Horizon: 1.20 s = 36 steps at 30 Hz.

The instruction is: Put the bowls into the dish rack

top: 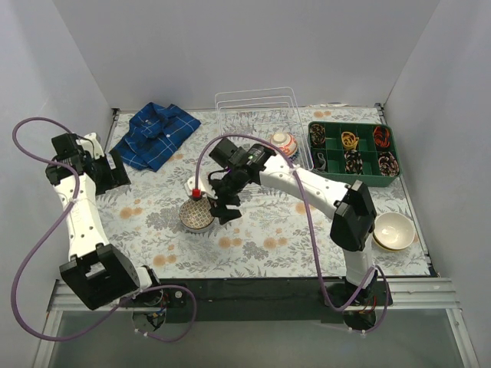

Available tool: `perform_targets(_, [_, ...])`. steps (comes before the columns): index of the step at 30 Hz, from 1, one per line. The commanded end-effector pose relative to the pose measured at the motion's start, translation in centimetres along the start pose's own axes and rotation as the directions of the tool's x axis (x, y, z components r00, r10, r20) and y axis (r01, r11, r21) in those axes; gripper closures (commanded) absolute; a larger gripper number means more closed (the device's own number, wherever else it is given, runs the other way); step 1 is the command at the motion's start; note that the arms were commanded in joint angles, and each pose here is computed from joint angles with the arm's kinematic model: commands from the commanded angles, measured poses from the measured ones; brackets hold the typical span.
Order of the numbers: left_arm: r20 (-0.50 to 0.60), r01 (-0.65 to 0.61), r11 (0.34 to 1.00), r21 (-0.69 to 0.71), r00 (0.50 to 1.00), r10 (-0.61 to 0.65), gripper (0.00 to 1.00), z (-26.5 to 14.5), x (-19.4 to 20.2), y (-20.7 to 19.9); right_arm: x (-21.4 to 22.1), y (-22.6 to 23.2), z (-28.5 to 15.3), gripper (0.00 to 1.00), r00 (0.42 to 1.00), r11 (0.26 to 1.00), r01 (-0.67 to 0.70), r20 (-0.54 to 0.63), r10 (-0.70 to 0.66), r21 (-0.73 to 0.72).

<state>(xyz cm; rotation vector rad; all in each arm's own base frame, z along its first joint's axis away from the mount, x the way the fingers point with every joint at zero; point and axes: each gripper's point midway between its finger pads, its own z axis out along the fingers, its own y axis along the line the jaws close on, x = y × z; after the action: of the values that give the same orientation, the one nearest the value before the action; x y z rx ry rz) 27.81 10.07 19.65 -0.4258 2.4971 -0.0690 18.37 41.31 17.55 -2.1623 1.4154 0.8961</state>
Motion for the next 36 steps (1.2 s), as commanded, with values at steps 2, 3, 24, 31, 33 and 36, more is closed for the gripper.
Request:
perform_targets(2, [0.073, 0.020, 0.999, 0.034, 0.997, -0.022, 0.18, -3.2, -0.2, -1.5, -2.8, -0.7, 2.5, 0.23, 0.984, 0.985, 0.173, 0.044, -0.172, -0.006])
perform_targets(3, [0.082, 0.020, 0.999, 0.035, 0.996, -0.023, 0.18, -3.5, -0.2, -1.6, -2.9, -0.7, 2.8, 0.24, 0.984, 0.985, 0.171, 0.048, -0.170, -0.013])
perform_targets(24, [0.100, -0.023, 1.000, -0.014, 0.995, 0.024, 0.18, -5.4, 1.4, -1.2, 1.7, -0.8, 9.4, 0.27, 0.998, 0.987, 0.048, -0.035, -0.054, -0.155])
perform_targets(31, [0.121, -0.034, 0.999, -0.012, 0.992, 0.035, 0.18, -5.6, 0.9, -1.2, 3.3, 1.2, 9.2, 0.36, 0.995, 0.974, -0.033, -0.098, 0.011, -0.223])
perform_targets(33, [0.126, -0.028, 1.000, -0.005, 0.992, 0.029, 0.18, -5.7, 0.9, -1.4, 3.3, 1.6, 9.0, 0.41, 0.995, 0.970, -0.043, -0.098, 0.020, -0.240])
perform_targets(36, [0.127, -0.022, 1.000, 0.006, 0.992, 0.021, 0.18, -5.5, 1.1, -1.6, 3.3, 2.1, 8.6, 0.49, 0.994, 0.967, -0.054, -0.107, 0.028, -0.249])
